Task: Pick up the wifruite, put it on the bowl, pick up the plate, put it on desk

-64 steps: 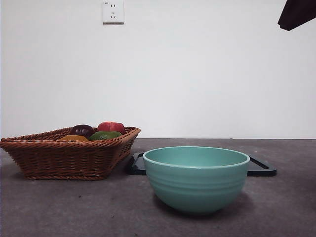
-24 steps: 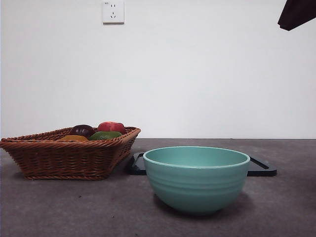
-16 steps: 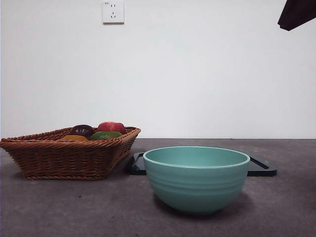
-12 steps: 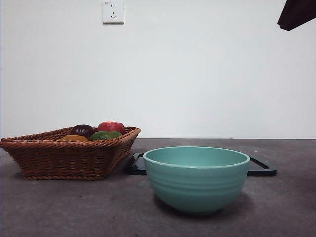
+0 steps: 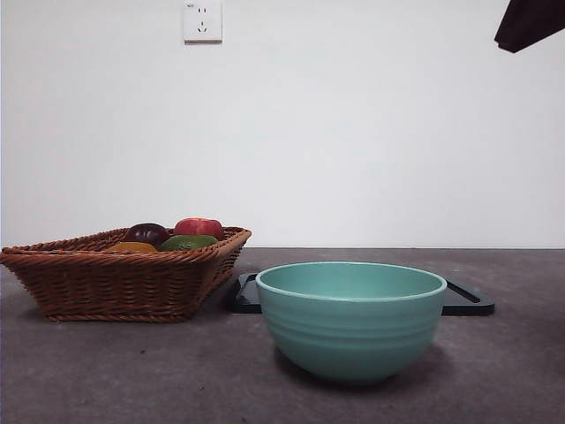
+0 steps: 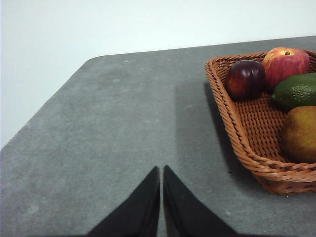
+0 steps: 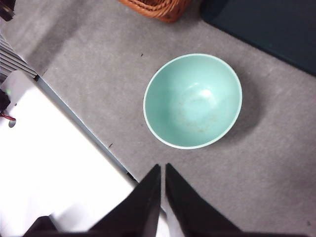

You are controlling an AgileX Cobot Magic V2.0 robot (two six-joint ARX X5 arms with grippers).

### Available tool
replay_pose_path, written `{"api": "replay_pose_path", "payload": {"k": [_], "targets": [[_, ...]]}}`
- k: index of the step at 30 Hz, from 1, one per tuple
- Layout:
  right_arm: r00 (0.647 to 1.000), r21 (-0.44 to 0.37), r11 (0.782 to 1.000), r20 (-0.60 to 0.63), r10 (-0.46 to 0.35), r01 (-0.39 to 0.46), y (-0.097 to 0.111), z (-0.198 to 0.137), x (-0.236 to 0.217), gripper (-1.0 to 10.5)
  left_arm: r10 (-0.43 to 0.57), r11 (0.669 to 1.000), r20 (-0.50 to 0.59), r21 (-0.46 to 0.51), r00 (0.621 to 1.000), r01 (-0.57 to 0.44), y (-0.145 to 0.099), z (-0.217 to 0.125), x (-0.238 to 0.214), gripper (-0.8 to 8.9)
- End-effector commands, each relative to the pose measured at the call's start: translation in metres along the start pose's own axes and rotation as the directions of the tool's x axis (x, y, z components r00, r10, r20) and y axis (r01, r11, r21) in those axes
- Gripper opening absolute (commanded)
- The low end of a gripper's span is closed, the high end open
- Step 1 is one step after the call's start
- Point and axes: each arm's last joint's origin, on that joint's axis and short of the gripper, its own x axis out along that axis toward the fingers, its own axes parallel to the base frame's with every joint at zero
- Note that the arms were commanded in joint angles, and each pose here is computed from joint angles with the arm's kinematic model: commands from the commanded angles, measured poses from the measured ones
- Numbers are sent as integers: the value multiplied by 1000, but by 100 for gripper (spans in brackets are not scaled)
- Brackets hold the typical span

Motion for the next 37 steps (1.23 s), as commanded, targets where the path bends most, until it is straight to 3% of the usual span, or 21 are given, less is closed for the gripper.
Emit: {"api": "replay_pose_path", "payload": {"k": [1, 3, 5, 11, 15, 19, 25, 31, 37], "targets": [[994, -86, 995, 101, -42, 50, -4, 5, -10, 6, 1, 1000, -26, 1, 1000, -1, -1, -7, 2, 9], [971, -102, 990, 226, -75, 100, -11, 8, -16, 6, 1, 1000, -26, 1, 1000, -1, -1, -7, 2, 9], [927, -85, 984, 357, -114, 154, -20, 9, -23, 6, 1, 1000, -26, 1, 1000, -1, -1, -7, 2, 9], [741, 17, 942, 612, -276, 336, -48, -17, -34, 6, 1, 1000, -26, 1, 1000, -1, -1, -7, 2, 9], [635, 90, 901, 680, -367, 425, -62, -43, -28, 6, 1, 1000, -26, 1, 1000, -1, -1, -7, 2, 9], [526, 178, 845, 713, -464, 505, -75, -69, -17, 6, 1, 1000, -26, 1, 1000, -1, -1, -7, 2, 9], [403, 258, 781, 740, -538, 568, -90, -95, 2, 6, 1, 1000, -26, 1, 1000, -1, -1, -7, 2, 9], [343, 302, 746, 744, -574, 593, -102, -113, 20, 6, 1, 1000, -26, 1, 1000, -1, -1, -7, 2, 9], [363, 305, 747, 727, -584, 591, -110, -124, 35, 6, 1, 1000, -26, 1, 1000, -1, -1, -7, 2, 9]]}}
